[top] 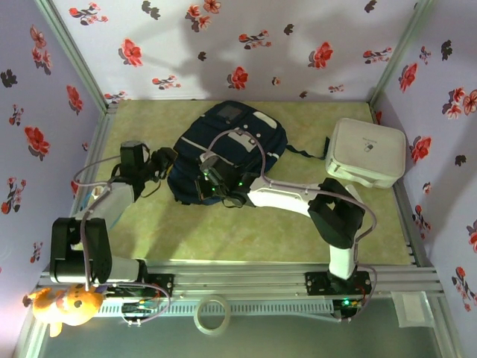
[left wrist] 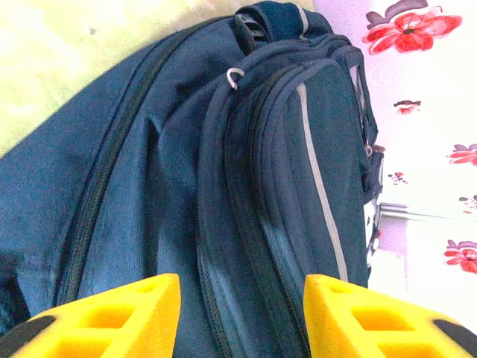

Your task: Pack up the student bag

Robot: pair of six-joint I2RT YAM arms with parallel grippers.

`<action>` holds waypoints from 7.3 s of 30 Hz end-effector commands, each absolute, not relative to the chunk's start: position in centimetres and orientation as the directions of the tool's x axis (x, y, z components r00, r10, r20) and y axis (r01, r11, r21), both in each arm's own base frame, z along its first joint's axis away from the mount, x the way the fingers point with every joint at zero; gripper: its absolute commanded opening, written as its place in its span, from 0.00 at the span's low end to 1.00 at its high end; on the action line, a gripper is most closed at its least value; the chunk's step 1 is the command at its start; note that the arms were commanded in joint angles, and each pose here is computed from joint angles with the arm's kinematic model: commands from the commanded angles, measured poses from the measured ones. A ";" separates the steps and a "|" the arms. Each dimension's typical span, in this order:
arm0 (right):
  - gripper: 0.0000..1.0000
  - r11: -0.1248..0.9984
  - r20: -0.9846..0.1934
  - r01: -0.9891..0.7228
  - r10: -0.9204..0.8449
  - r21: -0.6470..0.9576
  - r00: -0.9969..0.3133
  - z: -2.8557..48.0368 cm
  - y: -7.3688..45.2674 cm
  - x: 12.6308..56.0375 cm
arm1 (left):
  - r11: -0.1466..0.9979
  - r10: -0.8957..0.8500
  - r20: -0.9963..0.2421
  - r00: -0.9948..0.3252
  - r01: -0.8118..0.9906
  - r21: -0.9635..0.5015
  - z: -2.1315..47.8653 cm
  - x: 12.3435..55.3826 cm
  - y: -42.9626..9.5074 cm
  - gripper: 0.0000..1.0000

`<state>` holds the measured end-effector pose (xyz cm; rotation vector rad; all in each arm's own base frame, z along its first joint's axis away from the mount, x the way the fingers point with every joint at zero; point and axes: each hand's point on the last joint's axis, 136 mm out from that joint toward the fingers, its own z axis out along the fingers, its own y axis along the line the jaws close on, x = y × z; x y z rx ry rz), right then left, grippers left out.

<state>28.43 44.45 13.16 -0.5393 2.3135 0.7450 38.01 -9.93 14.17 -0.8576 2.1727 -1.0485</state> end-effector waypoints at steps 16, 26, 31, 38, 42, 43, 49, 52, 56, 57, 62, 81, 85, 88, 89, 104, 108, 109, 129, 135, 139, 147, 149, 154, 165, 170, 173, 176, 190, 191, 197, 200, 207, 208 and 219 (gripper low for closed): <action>0.05 0.684 -0.697 -0.560 -0.105 0.468 -0.710 15.6 46.2 29.1 | 0.408 -0.740 -0.122 -0.662 -0.297 -0.863 12.6 38.4 -13.4 0.42; 0.05 0.707 -0.687 -0.544 -0.113 0.452 -0.718 14.9 45.2 29.0 | 0.423 -0.731 -0.133 -0.669 -0.292 -0.858 12.2 38.7 -13.9 0.31; 0.05 0.728 -0.684 -0.526 -0.109 0.439 -0.721 14.7 43.9 28.8 | 0.429 -0.724 -0.134 -0.677 -0.288 -0.856 12.0 38.9 -14.3 0.15; 0.05 0.801 -0.675 -0.456 -0.090 0.388 -0.732 13.7 39.6 28.6 | 0.455 -0.722 -0.169 -0.671 -0.276 -0.847 12.6 38.9 -13.8 0.01; 0.05 0.858 -0.672 -0.386 -0.067 0.338 -0.737 12.7 35.7 28.5 | 0.481 -0.719 -0.204 -0.664 -0.265 -0.835 13.4 38.7 -13.1 0.00; 0.05 0.871 -0.673 -0.368 -0.061 0.325 -0.737 12.5 34.8 28.6 | 0.487 -0.718 -0.212 -0.663 -0.262 -0.833 13.6 38.7 -13.0 0.00; 0.05 0.926 -0.662 -0.279 -0.043 0.255 -0.748 11.4 30.1 29.4 | 0.523 -0.701 -0.251 -0.667 -0.241 -0.818 14.7 38.3 -12.5 0.00; 0.05 0.935 -0.669 -0.272 -0.055 0.225 -0.741 11.9 29.0 30.1 | 0.539 -0.691 -0.262 -0.674 -0.238 -0.808 14.8 38.1 -12.4 0.00; 0.05 0.941 -0.664 -0.274 -0.078 0.197 -0.743 12.2 27.9 31.3 | 0.556 -0.678 -0.271 -0.683 -0.235 -0.797 14.9 37.7 -12.2 0.00; 0.05 0.943 -0.661 -0.272 -0.080 0.193 -0.746 12.1 27.7 31.6 | 0.561 -0.673 -0.273 -0.688 -0.234 -0.794 14.8 37.6 -12.1 0.00; 0.06 0.964 -0.643 -0.200 -0.041 0.176 -0.765 12.0 25.4 33.7 | 0.570 -0.662 -0.264 -0.701 -0.243 -0.785 14.4 37.1 -11.7 0.00; 0.16 0.974 -0.515 0.101 0.193 0.201 -0.835 10.6 20.5 37.7 | 0.544 -0.609 -0.221 -0.762 -0.199 -0.815 14.7 37.4 -12.7 0.00; 0.31 0.960 -0.524 0.030 0.177 0.277 -0.833 11.9 21.6 37.1 | 0.539 -0.609 -0.218 -0.763 -0.197 -0.819 14.8 37.4 -12.8 0.00; 0.49 0.921 -0.541 -0.072 0.160 0.382 -0.825 13.4 23.5 36.2 | 0.532 -0.614 -0.215 -0.760 -0.197 -0.823 14.8 37.5 -12.8 0.00; 0.53 0.905 -0.547 -0.100 0.159 0.414 -0.822 13.8 24.0 36.1 | 0.529 -0.616 -0.212 -0.758 -0.199 -0.825 14.7 37.5 -12.8 0.00; 0.76 0.789 -0.583 -0.324 0.053 0.522 -0.810 15.8 32.6 36.7 | 0.494 -0.634 -0.184 -0.751 -0.210 -0.844 14.6 37.6 -13.3 0.00; 0.80 0.788 -0.575 -0.324 0.046 0.524 -0.817 15.1 33.5 37.5 | 0.489 -0.632 -0.177 -0.754 -0.211 -0.846 14.5 37.5 -13.5 0.00; 0.81 0.789 -0.570 -0.323 0.042 0.523 -0.821 14.9 33.6 37.6 | 0.489 -0.632 -0.177 -0.754 -0.211 -0.846 14.5 37.5 -13.5 0.00; 0.81 0.647 -0.494 -0.506 -0.222 0.570 -0.840 12.7 36.1 29.2 | 0.472 -0.618 -0.161 -0.770 -0.199 -0.859 14.3 38.1 -14.6 0.00; 0.69 0.623 -0.533 -0.563 -0.263 0.543 -0.804 13.6 36.1 28.7 | 0.469 -0.618 -0.166 -0.768 -0.191 -0.862 14.7 38.2 -14.7 0.00; 0.60 0.675 -0.560 -0.568 -0.269 0.471 -0.784 13.4 35.3 29.7 | 0.469 -0.618 -0.167 -0.768 -0.191 -0.862 14.8 38.1 -14.7 0.00; 0.41 0.764 -0.586 -0.532 -0.255 0.366 -0.769 13.1 33.7 31.5 | 0.471 -0.617 -0.171 -0.768 -0.186 -0.863 15.1 38.1 -14.7 0.00; 0.38 0.768 -0.587 -0.528 -0.252 0.362 -0.769 13.0 33.6 31.6 | 0.471 -0.616 -0.172 -0.769 -0.185 -0.862 15.0 38.1 -14.7 0.00; 0.30 0.770 -0.593 -0.528 -0.250 0.357 -0.766 13.2 33.6 31.7 | 0.472 -0.616 -0.170 -0.769 -0.188 -0.861 14.9 38.2 -14.7 0.00; 0.09 0.740 -0.597 -0.575 -0.296 0.351 -0.746 13.2 34.3 30.4 | 0.469 -0.618 -0.166 -0.768 -0.190 -0.863 14.8 38.2 -14.7 0.00; 0.07 0.713 -0.614 -0.637 -0.371 0.293 -0.697 13.5 35.2 28.3 | 0.461 -0.617 -0.162 -0.770 -0.187 -0.867 14.9 38.2 -15.2 0.00; 0.08 0.666 -0.638 -0.696 -0.420 0.266 -0.645 13.7 36.5 26.8 | 0.454 -0.634 -0.166 -0.755 -0.190 -0.871 14.7 38.3 -15.3 0.00; 0.08 0.626 -0.664 -0.743 -0.454 0.236 -0.594 14.0 38.0 25.8 | 0.448 -0.653 -0.166 -0.739 -0.199 -0.872 14.4 38.2 -15.3 0.00; 0.13 0.585 -0.708 -0.751 -0.388 0.305 -0.590 14.6 44.9 25.1 | 0.420 -0.662 -0.133 -0.738 -0.218 -0.881 13.0 37.9 -18.3 0.00; 0.18 0.601 -0.711 -0.742 -0.379 0.297 -0.592 14.8 44.1 25.2 | 0.423 -0.661 -0.136 -0.738 -0.218 -0.880 13.0 37.9 -18.2 0.00; 0.53 0.699 -0.741 -0.628 -0.211 0.341 -0.638 17.0 37.9 26.1 | 0.481 -0.640 -0.173 -0.748 -0.215 -0.850 12.7 37.2 -17.7 0.20; 0.61 0.747 -0.729 -0.525 -0.080 0.408 -0.680 17.5 34.7 27.1 | 0.528 -0.624 -0.204 -0.754 -0.214 -0.822 12.6 36.5 -17.1 0.31; 0.64 0.776 -0.645 -0.299 0.175 0.556 -0.744 17.3 30.7 29.8 | 0.675 -0.536 -0.353 -0.767 -0.138 -0.724 14.3 34.3 -15.4 0.51; 0.64 0.771 -0.628 -0.276 0.199 0.575 -0.752 17.3 30.6 30.2 | 0.699 -0.512 -0.382 -0.770 -0.115 -0.706 14.7 33.9 -15.2 0.53; 0.70 0.682 -0.423 -0.006 0.447 0.732 -0.788 16.4 29.5 32.9 | 0.810 -0.090 -0.636 -0.766 0.315 -0.494 18.5 29.8 -19.7 0.60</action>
